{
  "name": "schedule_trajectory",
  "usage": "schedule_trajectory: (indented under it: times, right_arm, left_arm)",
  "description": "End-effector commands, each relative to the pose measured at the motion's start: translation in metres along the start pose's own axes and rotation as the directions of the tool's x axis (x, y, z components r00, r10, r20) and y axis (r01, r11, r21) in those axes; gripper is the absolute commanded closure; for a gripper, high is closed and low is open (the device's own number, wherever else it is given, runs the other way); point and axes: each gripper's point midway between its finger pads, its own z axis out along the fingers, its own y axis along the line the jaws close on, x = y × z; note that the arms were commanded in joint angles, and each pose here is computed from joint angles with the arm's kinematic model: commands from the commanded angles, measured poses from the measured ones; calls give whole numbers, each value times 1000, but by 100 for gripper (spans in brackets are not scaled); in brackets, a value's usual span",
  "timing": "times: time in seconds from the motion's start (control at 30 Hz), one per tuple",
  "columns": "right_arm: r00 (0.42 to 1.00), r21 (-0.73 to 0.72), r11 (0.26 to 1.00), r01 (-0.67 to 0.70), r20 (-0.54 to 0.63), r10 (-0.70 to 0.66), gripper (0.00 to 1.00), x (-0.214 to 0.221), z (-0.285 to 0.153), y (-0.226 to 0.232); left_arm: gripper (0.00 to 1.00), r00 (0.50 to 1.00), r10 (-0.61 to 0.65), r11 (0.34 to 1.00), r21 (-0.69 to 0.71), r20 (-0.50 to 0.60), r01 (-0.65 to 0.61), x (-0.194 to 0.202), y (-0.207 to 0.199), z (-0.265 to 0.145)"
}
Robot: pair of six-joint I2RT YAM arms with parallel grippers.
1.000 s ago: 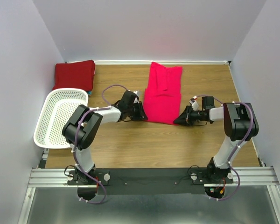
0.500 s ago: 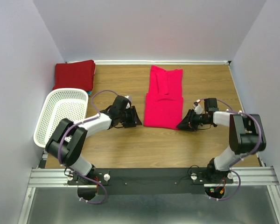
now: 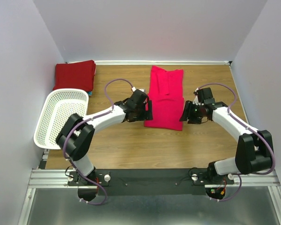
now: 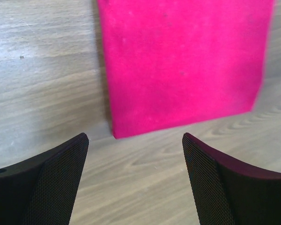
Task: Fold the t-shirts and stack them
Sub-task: Fold the tshirt
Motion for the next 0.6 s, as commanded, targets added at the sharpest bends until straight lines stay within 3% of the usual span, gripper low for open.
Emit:
schedule_trajectory:
  times: [0.0, 0.13, 0.37, 0.57]
  right_arm:
    - [1000, 192, 981, 20, -27, -16, 37, 13, -6, -29]
    - [999, 214, 976, 28, -44, -19, 27, 19, -2, -32]
    - [998, 225, 974, 42, -51, -31, 26, 18, 1, -30]
    - [998, 225, 973, 49, -61, -36, 26, 21, 2, -30]
  left_arm:
    - [11, 996, 88, 976, -198, -32, -93, 6, 29, 11]
    - [11, 988, 140, 957, -248, -58, -150, 4, 32, 19]
    - [13, 976, 180, 944, -258, -124, -207, 16, 33, 35]
    - [26, 968, 199, 932, -274, -156, -236, 22, 31, 39]
